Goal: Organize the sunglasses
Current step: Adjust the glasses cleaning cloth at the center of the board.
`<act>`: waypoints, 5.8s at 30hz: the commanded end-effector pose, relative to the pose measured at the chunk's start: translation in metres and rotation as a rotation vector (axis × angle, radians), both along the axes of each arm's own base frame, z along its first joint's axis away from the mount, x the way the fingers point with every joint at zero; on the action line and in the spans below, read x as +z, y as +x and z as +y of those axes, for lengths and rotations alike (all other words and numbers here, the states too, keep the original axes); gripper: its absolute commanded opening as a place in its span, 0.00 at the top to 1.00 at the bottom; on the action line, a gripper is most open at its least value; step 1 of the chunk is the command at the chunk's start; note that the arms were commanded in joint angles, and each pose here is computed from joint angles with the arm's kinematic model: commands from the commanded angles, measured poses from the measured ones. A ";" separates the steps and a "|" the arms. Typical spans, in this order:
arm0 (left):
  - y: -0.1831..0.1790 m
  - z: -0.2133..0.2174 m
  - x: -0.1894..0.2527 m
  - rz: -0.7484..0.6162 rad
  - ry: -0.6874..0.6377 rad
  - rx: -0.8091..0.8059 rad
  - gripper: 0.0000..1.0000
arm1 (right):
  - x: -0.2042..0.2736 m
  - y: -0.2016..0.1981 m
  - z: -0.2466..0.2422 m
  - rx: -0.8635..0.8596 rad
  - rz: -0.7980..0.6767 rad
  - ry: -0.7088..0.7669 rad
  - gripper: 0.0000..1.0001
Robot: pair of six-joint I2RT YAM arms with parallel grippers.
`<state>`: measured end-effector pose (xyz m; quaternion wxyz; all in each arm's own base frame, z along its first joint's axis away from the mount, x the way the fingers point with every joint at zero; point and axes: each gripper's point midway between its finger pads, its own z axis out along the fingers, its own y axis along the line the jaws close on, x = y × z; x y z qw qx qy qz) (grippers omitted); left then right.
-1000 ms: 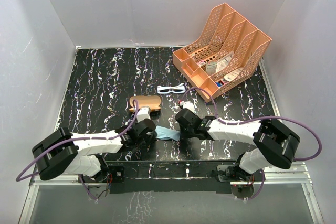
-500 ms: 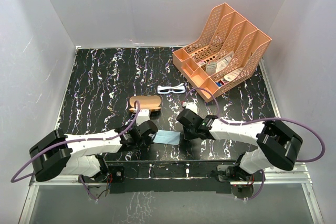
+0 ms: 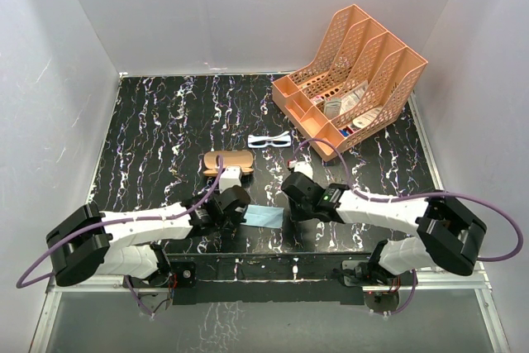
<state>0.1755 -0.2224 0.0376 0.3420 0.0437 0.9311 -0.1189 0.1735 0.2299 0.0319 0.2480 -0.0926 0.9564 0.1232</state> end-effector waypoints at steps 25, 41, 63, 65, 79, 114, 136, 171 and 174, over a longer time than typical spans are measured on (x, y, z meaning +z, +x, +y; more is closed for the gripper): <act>0.002 -0.013 -0.002 -0.111 -0.107 -0.109 1.00 | -0.009 -0.017 0.063 0.082 -0.012 0.101 1.00; -0.004 -0.005 -0.039 -0.047 -0.061 -0.081 1.00 | -0.029 -0.028 0.015 0.080 0.055 -0.063 1.00; -0.007 0.009 -0.032 -0.007 -0.003 0.021 1.00 | -0.027 -0.007 -0.008 0.085 0.075 -0.121 1.00; -0.007 0.009 -0.032 -0.006 0.005 0.030 1.00 | -0.027 -0.006 -0.008 0.084 0.076 -0.117 1.00; 0.009 -0.013 0.008 -0.089 -0.038 -0.017 0.88 | -0.025 -0.006 -0.005 0.077 0.059 -0.070 1.00; -0.024 0.003 -0.005 0.058 -0.134 0.037 0.61 | 0.023 0.004 0.025 0.044 -0.085 0.202 0.89; -0.021 0.002 -0.021 0.109 0.007 0.039 0.67 | 0.023 0.001 0.020 0.049 -0.092 0.208 0.88; -0.025 0.006 -0.034 0.165 0.118 0.011 1.00 | 0.017 -0.004 0.015 0.047 -0.087 0.213 0.88; -0.021 0.007 -0.030 0.146 0.136 0.013 1.00 | 0.016 -0.004 0.016 0.050 -0.082 0.215 0.88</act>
